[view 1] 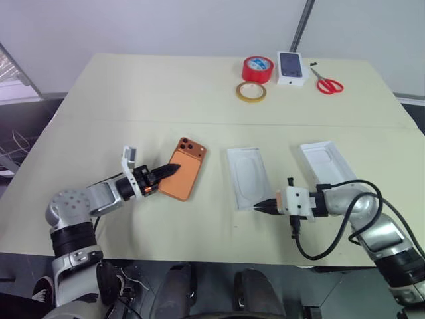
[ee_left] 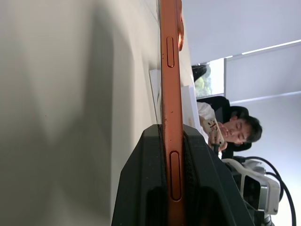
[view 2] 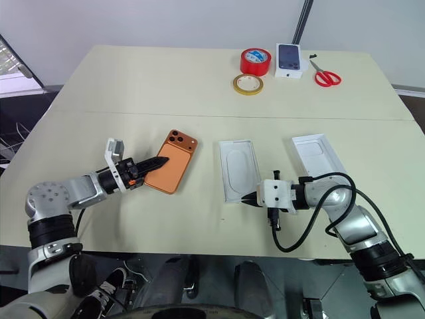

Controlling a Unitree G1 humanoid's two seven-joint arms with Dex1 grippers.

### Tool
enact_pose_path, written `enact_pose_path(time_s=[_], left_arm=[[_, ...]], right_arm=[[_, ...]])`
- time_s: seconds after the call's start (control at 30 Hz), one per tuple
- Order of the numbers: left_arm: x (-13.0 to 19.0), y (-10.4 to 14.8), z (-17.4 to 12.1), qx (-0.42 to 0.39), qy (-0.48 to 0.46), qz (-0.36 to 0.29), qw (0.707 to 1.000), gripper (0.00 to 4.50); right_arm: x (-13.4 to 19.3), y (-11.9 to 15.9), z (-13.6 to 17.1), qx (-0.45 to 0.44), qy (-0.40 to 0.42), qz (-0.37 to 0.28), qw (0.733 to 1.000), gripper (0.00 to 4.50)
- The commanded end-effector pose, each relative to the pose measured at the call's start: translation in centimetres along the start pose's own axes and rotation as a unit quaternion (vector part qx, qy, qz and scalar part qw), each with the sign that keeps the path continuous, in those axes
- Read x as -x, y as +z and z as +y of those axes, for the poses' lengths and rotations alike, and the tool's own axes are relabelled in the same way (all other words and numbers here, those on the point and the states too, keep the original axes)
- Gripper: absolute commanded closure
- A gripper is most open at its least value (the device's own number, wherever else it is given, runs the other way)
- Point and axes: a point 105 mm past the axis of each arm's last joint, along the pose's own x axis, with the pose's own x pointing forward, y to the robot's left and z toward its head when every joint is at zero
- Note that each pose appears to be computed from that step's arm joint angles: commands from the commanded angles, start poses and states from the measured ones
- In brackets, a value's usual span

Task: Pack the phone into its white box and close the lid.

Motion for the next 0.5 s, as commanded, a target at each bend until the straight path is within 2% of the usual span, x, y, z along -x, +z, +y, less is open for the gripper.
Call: enact_pose_path(time_s=[0.03,0.2,0.37,0.47,0.5], left_arm=[[-0.7,1.8,-3.1,-0.039,-0.048,-0.028,0.998,4.5],[-2.6,1.9,-4.6,-0.047,-0.065,-0.047,0.996,4.5],[-3.7,1.0,-5.6,-0.047,-0.083,-0.028,0.995,4.5],[-4.3,1.0,-5.0,-0.043,-0.071,-0.03,0.996,4.5],[-4.4,1.0,-4.9,-0.043,-0.07,-0.031,0.996,4.5]], right_arm=[[-0.9,1.3,-1.1,-0.004,-0.027,-0.017,0.999,4.39],[-2.9,3.4,-2.3,-0.028,-0.06,-0.044,0.997,4.39],[-3.5,3.8,-2.7,-0.04,-0.066,-0.038,0.996,4.39],[-3.3,4.2,-2.2,-0.059,-0.043,-0.05,0.996,3.51],[-3.3,4.3,-2.1,-0.062,-0.04,-0.053,0.996,3.04]])
